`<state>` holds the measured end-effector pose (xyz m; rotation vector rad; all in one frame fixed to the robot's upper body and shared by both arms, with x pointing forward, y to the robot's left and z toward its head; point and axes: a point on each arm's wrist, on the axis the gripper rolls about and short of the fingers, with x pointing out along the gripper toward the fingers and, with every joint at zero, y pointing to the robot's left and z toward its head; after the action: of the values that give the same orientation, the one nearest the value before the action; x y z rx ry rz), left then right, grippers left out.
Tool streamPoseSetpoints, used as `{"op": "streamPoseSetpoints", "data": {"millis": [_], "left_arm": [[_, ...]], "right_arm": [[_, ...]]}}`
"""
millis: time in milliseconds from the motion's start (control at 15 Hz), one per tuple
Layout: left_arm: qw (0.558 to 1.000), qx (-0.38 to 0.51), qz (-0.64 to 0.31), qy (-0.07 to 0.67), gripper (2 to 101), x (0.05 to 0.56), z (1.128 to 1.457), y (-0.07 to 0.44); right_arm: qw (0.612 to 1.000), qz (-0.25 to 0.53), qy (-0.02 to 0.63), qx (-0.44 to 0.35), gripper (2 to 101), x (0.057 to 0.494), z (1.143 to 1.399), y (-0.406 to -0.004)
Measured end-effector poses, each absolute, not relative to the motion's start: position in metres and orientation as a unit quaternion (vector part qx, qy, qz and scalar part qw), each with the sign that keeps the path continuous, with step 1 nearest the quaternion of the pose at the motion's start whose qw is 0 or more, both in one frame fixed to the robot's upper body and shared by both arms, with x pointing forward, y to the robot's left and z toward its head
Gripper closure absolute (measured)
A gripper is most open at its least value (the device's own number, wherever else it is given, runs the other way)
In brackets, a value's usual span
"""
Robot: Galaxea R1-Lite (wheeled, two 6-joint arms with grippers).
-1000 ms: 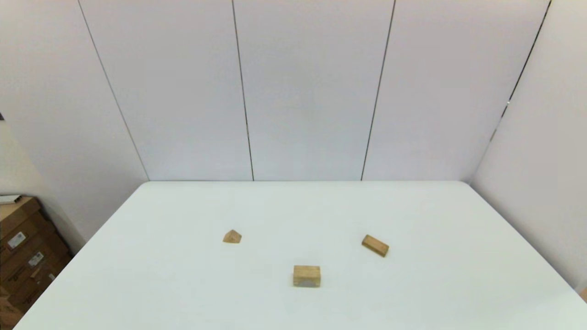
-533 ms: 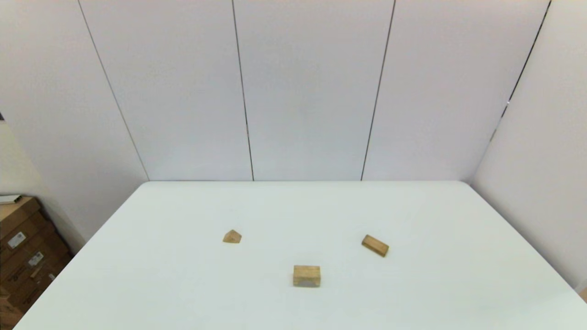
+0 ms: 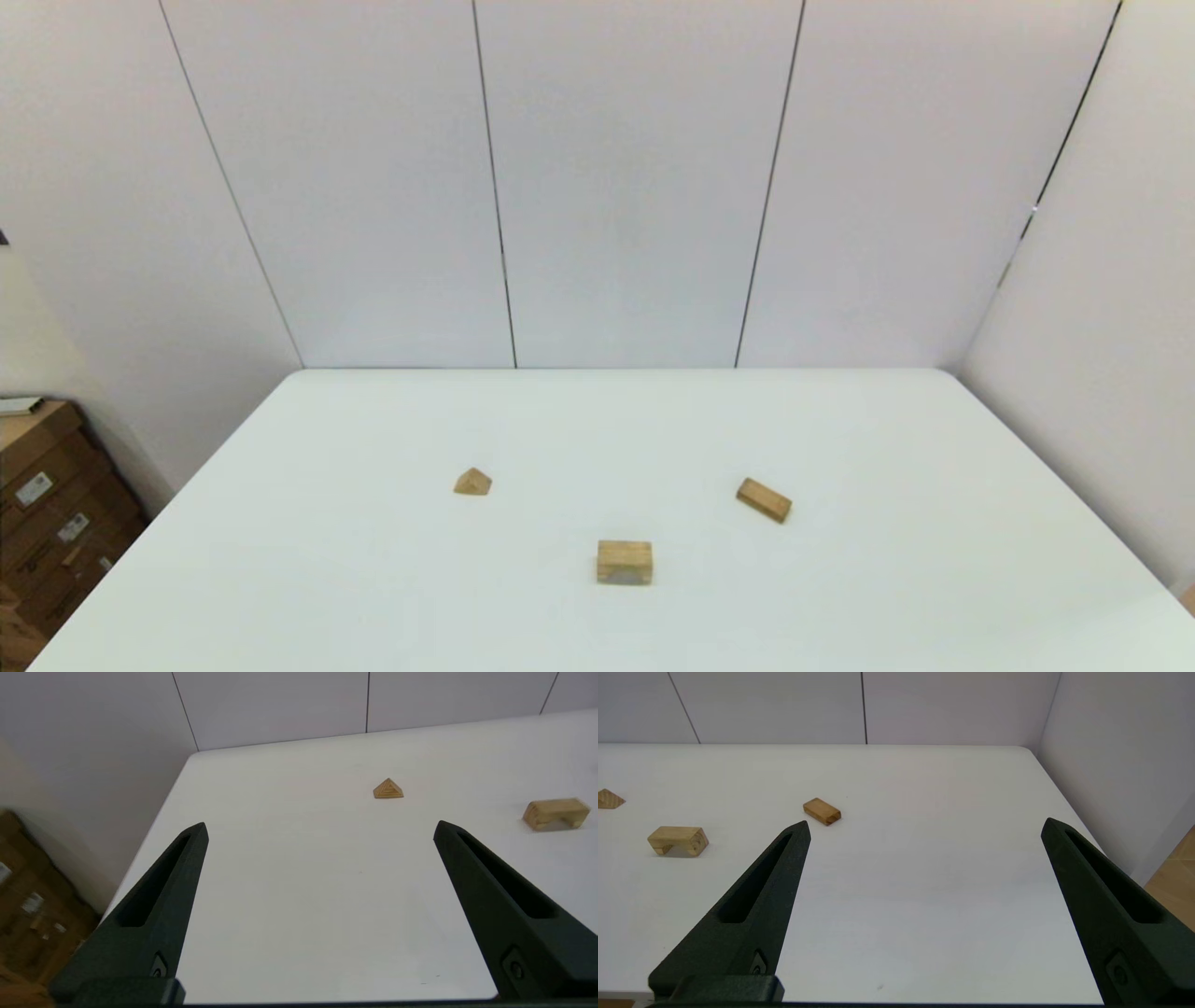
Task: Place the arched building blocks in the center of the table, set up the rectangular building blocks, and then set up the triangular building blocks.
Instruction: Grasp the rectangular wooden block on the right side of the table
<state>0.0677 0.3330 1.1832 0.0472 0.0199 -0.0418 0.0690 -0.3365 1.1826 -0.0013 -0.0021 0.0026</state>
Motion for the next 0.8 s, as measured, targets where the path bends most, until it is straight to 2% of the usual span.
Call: {"op": "streamPoseSetpoints", "data": {"millis": [800], "left_arm": [[1.0, 0.007, -0.005, 0.011, 5.4, 0.0677, 1.183, 0.3337]], "right_arm": [[1.0, 0.001, -0.001, -0.001, 4.3, 0.069, 1.1826, -0.3365]]}}
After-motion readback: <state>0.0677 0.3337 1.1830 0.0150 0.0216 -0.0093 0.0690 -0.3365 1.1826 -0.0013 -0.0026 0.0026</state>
